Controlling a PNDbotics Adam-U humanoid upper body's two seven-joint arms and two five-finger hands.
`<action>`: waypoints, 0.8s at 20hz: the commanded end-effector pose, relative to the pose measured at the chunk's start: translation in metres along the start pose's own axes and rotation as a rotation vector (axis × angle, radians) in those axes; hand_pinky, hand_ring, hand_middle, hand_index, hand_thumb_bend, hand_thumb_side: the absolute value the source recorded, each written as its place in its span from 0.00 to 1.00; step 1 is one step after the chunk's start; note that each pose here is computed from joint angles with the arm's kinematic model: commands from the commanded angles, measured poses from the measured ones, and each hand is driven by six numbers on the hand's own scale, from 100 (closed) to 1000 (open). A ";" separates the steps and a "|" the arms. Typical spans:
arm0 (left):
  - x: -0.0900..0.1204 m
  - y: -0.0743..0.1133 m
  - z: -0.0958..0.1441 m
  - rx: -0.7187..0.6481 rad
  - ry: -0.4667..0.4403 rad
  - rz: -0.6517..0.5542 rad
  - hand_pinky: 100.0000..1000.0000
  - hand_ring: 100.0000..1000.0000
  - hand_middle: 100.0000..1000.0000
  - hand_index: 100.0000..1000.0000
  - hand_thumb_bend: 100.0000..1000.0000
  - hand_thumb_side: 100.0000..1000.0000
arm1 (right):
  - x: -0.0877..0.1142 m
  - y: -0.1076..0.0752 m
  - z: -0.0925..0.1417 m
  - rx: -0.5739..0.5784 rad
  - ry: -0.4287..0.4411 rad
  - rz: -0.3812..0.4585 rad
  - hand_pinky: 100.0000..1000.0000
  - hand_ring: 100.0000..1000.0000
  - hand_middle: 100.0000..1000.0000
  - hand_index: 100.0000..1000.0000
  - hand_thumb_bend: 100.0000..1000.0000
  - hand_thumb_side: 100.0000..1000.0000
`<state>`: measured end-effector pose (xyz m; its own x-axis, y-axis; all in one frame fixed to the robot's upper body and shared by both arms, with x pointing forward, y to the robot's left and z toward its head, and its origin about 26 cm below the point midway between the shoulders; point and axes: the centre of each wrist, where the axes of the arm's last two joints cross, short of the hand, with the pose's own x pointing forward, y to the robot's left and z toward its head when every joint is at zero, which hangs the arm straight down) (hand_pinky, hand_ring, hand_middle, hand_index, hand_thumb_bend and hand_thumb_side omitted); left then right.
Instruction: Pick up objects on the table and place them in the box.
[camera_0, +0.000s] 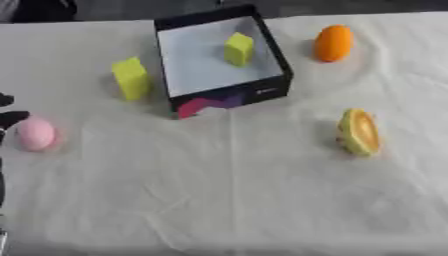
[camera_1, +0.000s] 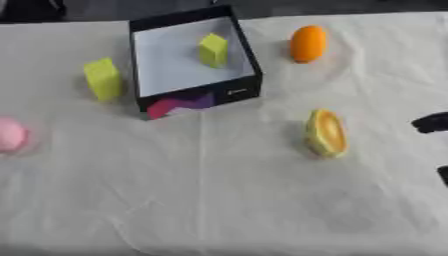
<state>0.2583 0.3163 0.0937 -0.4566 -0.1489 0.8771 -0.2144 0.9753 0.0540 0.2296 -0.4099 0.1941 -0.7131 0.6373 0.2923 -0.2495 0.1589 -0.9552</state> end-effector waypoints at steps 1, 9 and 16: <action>0.006 0.003 -0.004 -0.025 -0.023 -0.020 0.81 0.59 0.65 0.72 0.00 0.74 | 0.006 -0.010 -0.011 0.119 -0.016 0.091 0.87 0.84 0.85 0.91 0.00 0.65; 0.005 0.002 -0.004 -0.036 -0.020 -0.015 0.81 0.59 0.65 0.72 0.00 0.75 | 0.009 -0.006 -0.024 0.248 -0.032 0.138 0.87 0.85 0.85 0.91 0.00 0.80; 0.005 0.001 -0.004 -0.042 -0.019 -0.015 0.81 0.59 0.65 0.71 0.00 0.75 | 0.011 -0.013 -0.032 0.231 -0.046 0.142 0.87 0.84 0.85 0.91 0.00 0.63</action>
<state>0.2587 0.3141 0.0933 -0.4548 -0.1475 0.8783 -0.1916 0.9793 0.0652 0.2447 -0.3831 0.1961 -0.7668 0.6122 0.1928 -0.3054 -0.0838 -0.9485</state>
